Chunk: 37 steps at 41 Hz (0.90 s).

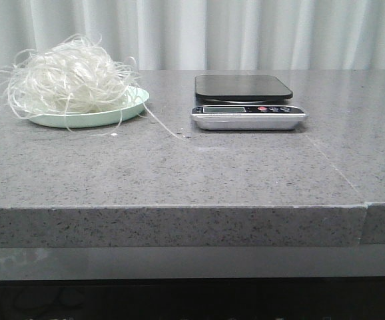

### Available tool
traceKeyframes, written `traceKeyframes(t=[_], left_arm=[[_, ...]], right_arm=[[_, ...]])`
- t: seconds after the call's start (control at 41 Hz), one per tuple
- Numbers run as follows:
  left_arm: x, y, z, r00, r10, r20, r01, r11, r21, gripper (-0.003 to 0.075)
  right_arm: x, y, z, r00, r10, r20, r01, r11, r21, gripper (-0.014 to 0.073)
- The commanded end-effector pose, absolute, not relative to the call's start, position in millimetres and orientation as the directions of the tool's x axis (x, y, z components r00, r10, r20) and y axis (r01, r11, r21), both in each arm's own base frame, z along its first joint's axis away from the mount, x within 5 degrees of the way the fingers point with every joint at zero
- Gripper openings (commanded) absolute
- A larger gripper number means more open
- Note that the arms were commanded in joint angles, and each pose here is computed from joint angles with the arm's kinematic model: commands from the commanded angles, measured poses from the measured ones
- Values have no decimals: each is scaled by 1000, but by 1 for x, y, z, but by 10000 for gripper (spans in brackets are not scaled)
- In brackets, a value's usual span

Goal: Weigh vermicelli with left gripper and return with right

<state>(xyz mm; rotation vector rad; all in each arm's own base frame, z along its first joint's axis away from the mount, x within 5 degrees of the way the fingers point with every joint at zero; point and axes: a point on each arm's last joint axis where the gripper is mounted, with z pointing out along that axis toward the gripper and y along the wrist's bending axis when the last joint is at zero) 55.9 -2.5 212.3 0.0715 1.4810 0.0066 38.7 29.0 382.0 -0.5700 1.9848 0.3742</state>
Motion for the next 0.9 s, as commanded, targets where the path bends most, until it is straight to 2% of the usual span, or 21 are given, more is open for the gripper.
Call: traceKeyframes(t=[0.0,0.292,0.439,0.658,0.877], left_arm=[[53,-2,219,185,33,-982,31,999,40,144],[53,-2,219,185,33,-982,31,999,40,144],[53,-2,219,185,33,-982,31,999,40,144],[53,-2,219,185,33,-982,31,999,40,144],[53,-2,219,185,33,-982,31,999,40,144]], right_arm=[[41,29,393,-334,-196,-922,-530,848,12,145],[40,29,391,-331,-194,-923,-530,848,12,145],[38,22,373,-313,-141,-939,-438,899,11,145],[42,12,329,-97,-12,-995,-233,972,11,145],[48,4,271,35,18,-999,-71,997,15,145]])
